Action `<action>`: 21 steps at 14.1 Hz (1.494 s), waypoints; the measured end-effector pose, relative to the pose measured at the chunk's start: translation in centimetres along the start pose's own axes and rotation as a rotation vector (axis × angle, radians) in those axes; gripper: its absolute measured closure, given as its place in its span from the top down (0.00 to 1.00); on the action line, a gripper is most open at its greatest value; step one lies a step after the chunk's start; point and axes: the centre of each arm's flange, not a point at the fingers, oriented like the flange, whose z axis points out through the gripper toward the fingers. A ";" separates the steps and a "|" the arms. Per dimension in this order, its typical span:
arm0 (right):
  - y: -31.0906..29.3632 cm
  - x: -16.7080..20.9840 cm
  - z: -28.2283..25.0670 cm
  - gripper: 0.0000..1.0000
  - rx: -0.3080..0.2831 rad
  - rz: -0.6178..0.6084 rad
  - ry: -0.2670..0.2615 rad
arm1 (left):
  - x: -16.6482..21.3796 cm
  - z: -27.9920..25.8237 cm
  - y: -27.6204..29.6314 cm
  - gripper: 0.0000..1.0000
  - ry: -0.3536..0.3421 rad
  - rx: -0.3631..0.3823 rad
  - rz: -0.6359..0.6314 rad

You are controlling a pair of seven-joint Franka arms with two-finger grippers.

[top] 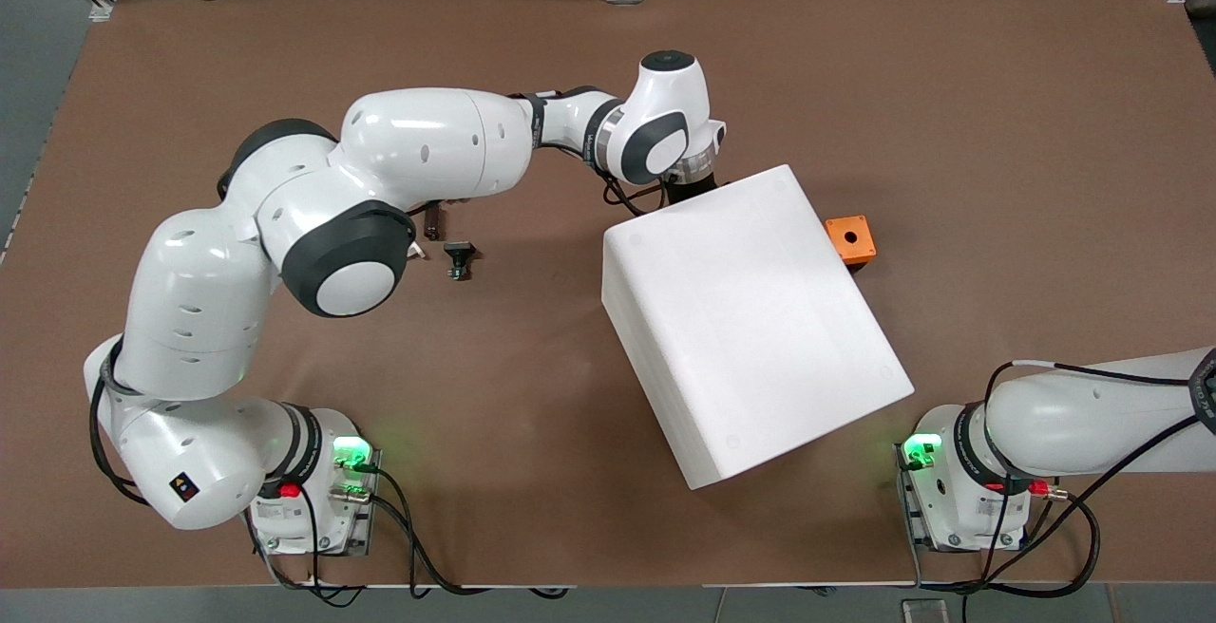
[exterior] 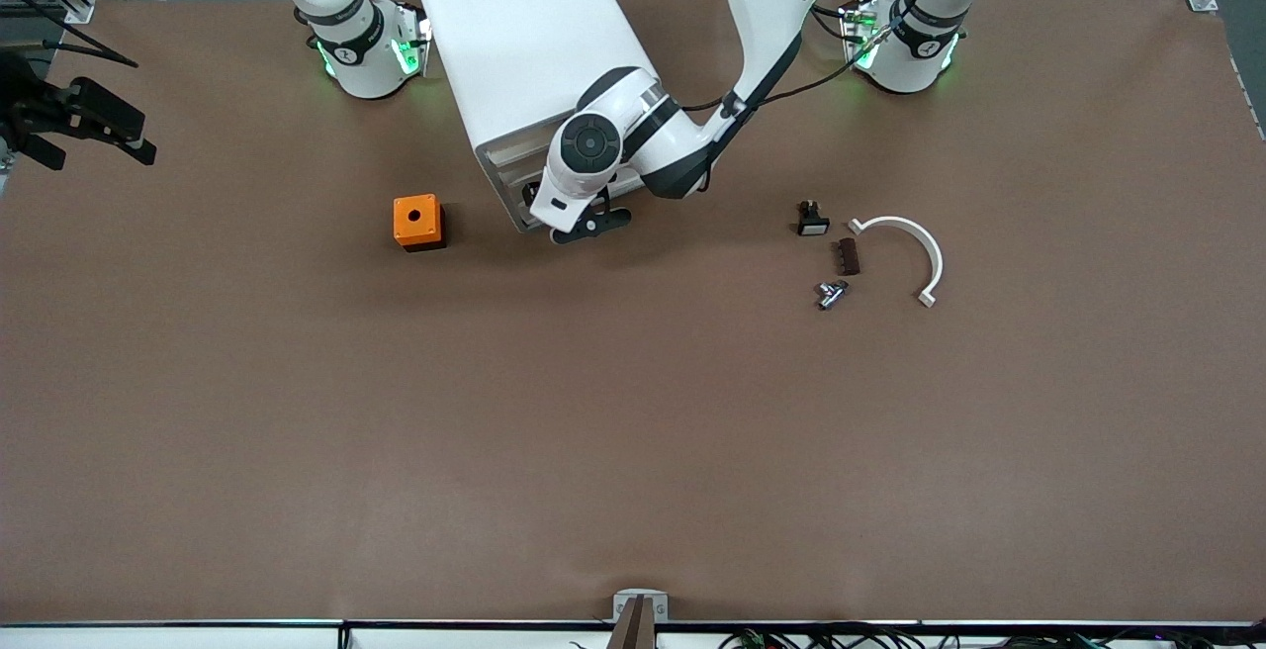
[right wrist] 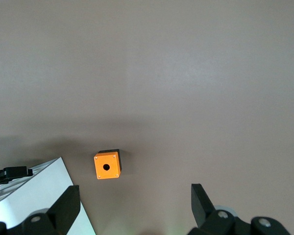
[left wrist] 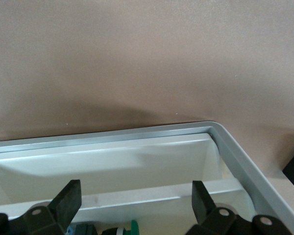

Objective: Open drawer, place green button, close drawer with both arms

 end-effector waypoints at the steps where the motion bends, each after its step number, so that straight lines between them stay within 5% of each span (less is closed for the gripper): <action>1: -0.1 0.1 0.4 1.00 0.000 -0.003 -0.004 | 0.3 -0.6 0.1 1.00 0.005 -0.011 -0.005; 8: -0.2 0.0 0.9 1.00 0.000 -0.007 -0.020 | 10.7 -11.6 -3.2 1.00 0.071 -0.147 -0.153; 14: -0.2 0.0 1.0 1.00 0.000 -0.007 -0.022 | 21.1 -17.6 -9.5 1.00 0.175 -0.174 -0.270; 21: 0.1 0.3 0.8 1.00 -0.005 -0.005 0.002 | 27.2 -21.9 -14.8 1.00 0.215 -0.214 -0.365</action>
